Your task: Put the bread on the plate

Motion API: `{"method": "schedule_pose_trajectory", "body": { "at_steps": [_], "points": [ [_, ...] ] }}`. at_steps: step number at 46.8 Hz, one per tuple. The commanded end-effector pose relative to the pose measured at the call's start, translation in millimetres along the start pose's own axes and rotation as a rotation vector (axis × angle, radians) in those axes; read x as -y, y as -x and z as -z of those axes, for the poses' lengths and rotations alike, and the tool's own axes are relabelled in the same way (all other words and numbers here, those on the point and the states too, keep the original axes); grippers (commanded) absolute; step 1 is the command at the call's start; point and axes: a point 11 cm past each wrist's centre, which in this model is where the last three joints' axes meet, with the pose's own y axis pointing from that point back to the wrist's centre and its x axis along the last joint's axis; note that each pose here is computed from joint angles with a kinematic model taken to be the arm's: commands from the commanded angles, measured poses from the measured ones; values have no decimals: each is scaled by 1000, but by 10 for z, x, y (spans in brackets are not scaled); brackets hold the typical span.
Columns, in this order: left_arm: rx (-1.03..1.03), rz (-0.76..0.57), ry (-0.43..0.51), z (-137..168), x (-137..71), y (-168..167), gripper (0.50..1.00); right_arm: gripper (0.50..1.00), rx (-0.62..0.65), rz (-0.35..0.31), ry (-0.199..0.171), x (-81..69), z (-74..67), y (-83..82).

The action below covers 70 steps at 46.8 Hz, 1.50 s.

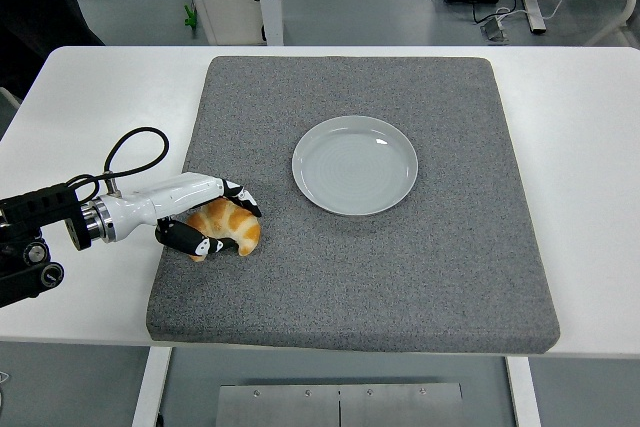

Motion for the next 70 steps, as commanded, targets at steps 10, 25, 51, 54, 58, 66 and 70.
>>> {"method": "schedule_pose_trajectory", "body": {
  "at_steps": [10,25,51,54,58,66,70],
  "points": [
    [29,-45,13,-51,34,-251,520,1000,2,2,0,0,0,5],
    [74,-107,33,-151,58,-667,524,1000,1,0,1,0,-1,0],
    [59,-177,45,-231,48,-1431,534,1000,2,2,-1,0,1,5],
    [63,-178,49,-254,72,-1457,534,1000,0,1,-1,0,1,1],
    [66,-178,61,-295,114,-1483,537,1000,0,-1,-1,0,1,-1],
    [112,-189,61,-329,159,-1596,539,1000,0,1,-1,0,1,1],
    [120,-190,75,-384,182,-1666,539,1000,1,0,1,0,-1,0]
  ]
}}
